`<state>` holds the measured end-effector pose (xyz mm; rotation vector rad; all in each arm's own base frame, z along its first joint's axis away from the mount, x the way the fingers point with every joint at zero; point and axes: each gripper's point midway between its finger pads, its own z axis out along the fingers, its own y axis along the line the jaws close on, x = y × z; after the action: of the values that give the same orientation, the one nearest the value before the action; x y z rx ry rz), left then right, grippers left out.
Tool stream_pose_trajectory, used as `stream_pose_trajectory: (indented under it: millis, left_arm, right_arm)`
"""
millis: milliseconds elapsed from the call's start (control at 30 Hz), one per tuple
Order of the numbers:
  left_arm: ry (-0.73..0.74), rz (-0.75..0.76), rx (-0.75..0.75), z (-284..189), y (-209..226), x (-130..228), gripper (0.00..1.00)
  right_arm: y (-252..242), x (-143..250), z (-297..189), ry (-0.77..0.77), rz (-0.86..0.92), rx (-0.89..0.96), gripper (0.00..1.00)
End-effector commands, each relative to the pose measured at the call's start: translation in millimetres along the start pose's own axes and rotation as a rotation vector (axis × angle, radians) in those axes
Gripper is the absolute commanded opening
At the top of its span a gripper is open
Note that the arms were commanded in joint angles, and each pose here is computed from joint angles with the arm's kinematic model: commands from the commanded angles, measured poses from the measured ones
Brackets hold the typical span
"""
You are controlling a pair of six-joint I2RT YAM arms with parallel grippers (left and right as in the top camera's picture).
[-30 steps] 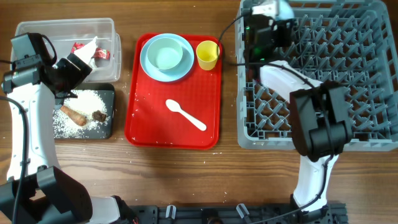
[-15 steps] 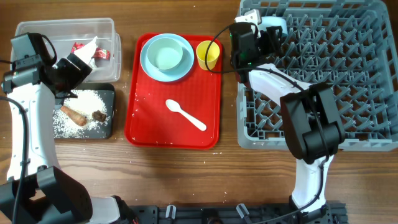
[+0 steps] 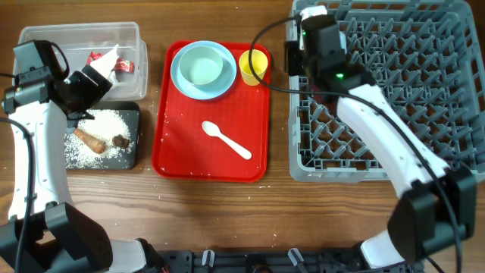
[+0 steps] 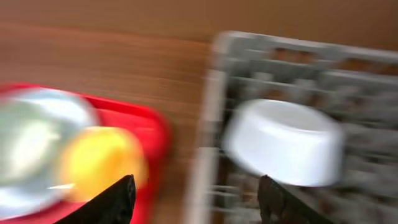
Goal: Sort waste into correct bins and load items into the dishwasher rack
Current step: 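Move the right gripper back to the green bowl on the plate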
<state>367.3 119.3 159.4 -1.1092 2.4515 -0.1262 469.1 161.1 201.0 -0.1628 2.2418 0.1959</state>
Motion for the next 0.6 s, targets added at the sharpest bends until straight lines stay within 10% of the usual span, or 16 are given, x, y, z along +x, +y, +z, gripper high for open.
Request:
stream_pose_trajectory:
  millis: [0,567]
  left_arm:
    - [-0.01,0.003,0.002,-1.7,-0.7,-3.5,1.0]
    - [-0.01,0.003,0.002,-1.7,-0.7,-3.5,1.0]
  right_arm:
    - [82.0,3.3,-10.6,0.081,0.265,-0.424,0.61]
    - [183.5,50.5,57.7,0.115,0.229,-0.295,0.4]
